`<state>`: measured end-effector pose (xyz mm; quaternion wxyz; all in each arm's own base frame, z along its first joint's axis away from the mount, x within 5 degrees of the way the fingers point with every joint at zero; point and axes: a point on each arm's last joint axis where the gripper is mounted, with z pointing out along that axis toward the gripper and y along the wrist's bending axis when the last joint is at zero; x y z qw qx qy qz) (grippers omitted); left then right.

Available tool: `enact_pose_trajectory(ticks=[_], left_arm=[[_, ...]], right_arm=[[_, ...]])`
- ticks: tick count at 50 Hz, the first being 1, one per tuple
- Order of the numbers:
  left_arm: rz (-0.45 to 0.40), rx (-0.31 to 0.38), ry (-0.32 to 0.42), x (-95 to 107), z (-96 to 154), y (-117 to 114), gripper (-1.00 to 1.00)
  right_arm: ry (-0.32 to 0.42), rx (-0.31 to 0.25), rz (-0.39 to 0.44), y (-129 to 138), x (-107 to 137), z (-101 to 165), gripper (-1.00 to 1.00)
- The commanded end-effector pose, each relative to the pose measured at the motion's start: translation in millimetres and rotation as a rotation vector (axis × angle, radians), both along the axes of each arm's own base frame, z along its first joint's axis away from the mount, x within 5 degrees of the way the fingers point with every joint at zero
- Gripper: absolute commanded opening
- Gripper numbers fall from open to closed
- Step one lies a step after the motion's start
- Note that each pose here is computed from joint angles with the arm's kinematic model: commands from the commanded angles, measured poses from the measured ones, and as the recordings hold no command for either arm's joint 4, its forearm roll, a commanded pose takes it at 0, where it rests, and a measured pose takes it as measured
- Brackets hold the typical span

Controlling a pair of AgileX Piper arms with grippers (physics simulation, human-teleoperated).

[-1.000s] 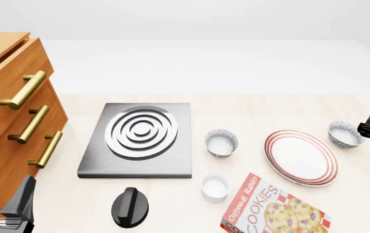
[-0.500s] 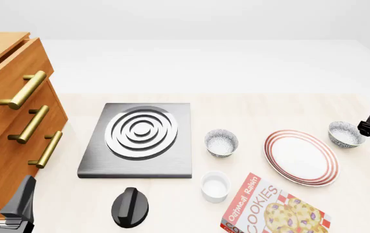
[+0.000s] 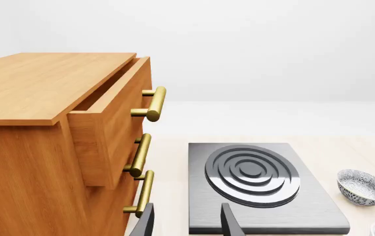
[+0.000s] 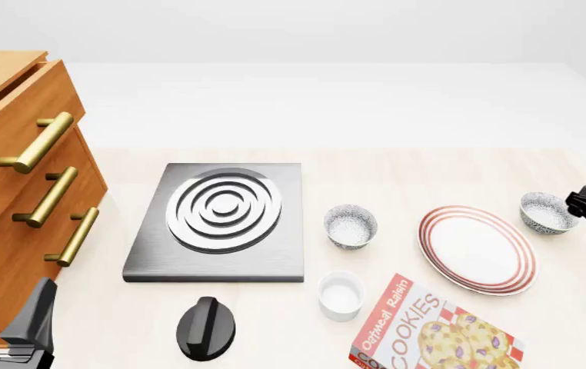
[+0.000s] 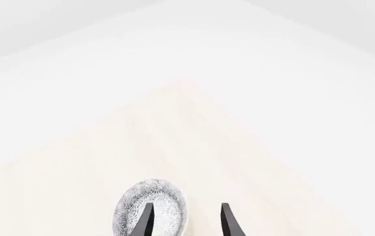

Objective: Pick the akita bowl next to the plate and place it on the plate.

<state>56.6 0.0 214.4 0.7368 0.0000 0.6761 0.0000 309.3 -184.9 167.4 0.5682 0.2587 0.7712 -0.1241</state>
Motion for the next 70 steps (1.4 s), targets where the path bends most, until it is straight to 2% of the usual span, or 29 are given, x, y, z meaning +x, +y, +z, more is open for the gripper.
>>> enact_pose_trajectory(ticks=[1,32,70], left_arm=[[0.000,0.000,0.000,0,0,0,1.00],[0.000,0.000,0.000,0,0,0,1.00],[0.000,0.000,0.000,0,0,0,1.00]], right_arm=[[0.015,0.049,-0.009,-1,5,-8,1.00],[0.034,0.140,-0.036,-6,14,-15,1.00],[0.064,0.215,-0.071,-13,18,-35,1.00]])
